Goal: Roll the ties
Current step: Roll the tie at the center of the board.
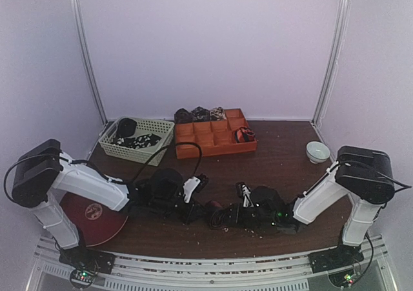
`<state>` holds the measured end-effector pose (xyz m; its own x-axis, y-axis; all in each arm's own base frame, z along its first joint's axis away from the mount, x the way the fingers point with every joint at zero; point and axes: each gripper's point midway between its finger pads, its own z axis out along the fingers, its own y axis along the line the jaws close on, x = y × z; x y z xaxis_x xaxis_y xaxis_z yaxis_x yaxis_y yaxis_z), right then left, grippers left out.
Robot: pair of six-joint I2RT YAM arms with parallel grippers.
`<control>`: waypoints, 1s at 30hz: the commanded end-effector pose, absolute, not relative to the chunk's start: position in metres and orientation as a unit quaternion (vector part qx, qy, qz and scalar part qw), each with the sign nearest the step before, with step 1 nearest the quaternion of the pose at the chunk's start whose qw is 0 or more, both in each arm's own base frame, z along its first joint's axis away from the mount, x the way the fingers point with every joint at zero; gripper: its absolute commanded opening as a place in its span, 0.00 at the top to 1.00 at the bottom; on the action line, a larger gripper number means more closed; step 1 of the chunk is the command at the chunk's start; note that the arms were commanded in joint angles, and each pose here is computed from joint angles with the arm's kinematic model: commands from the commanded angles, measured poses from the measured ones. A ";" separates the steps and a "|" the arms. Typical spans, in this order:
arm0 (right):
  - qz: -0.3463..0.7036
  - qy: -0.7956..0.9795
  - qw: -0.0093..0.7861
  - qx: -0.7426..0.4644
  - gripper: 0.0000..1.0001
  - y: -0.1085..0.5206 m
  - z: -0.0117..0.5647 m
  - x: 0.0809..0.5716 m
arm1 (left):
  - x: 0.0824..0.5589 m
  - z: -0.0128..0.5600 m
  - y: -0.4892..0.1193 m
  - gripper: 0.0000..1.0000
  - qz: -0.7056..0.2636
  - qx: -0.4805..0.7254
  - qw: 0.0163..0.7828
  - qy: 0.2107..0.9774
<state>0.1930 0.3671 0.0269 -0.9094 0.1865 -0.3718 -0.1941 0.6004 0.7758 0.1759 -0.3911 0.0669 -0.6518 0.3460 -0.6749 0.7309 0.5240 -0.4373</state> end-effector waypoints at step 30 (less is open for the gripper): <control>0.279 0.912 0.300 -0.004 0.79 0.293 0.020 0.207 | 0.168 0.078 -0.430 0.80 -0.402 0.370 0.245 0.801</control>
<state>0.2045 0.3166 0.0277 -0.8422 0.1596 -0.5150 -0.2059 0.7876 0.5808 0.1686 -0.4180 0.0712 -0.6350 0.3870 -0.6686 0.7647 0.4379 -0.4728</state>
